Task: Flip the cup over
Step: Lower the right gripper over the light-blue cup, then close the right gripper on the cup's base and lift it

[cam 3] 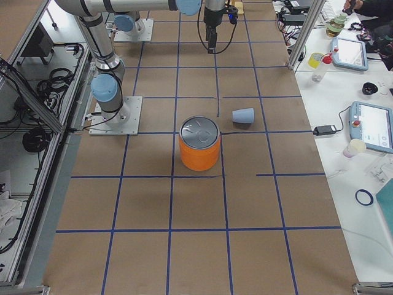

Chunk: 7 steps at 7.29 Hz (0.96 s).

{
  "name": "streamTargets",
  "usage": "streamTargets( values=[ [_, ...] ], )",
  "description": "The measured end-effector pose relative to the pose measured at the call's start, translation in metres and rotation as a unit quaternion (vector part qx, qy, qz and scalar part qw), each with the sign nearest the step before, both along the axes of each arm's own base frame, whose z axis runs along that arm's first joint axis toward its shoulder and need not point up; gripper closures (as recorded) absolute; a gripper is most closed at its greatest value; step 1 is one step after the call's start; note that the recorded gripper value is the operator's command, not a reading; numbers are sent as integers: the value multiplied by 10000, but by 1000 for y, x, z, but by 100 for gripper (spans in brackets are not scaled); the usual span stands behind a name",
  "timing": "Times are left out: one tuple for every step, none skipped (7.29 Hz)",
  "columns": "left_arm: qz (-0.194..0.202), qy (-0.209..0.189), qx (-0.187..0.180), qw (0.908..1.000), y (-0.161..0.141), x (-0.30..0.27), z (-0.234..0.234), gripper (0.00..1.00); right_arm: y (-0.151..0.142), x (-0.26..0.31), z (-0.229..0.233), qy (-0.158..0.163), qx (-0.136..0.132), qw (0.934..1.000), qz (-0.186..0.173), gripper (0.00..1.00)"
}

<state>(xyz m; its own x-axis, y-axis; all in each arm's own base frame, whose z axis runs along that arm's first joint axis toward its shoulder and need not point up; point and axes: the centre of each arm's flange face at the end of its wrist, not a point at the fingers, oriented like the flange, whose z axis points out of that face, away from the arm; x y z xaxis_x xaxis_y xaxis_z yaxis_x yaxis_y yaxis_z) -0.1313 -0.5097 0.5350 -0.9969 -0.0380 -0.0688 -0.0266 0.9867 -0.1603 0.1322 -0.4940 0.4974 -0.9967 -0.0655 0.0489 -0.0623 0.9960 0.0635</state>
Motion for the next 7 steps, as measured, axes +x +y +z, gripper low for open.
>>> streamTargets(
  values=[
    [-2,0,-1,10000,0,0,0,0,0,-1,0,-3,-8,10000,-13,0],
    [-1,0,-1,10000,0,0,0,0,-1,-3,0,13,-15,10000,-31,0],
    [1,0,-2,10000,0,0,0,0,-3,-10,-2,57,-3,9999,-91,0],
    [1,0,-1,10000,0,0,0,0,-7,-25,-2,70,-2,9998,-200,0],
    [0,0,-3,10000,0,0,1,0,-12,-43,-5,51,9,9994,-348,0],
    [-5,-1,-6,10000,0,0,1,0,-22,-61,-12,20,-18,9988,-492,0],
    [-10,-3,-7,10000,0,0,1,0,-43,-77,-28,23,-121,9982,-579,0]
  ],
)
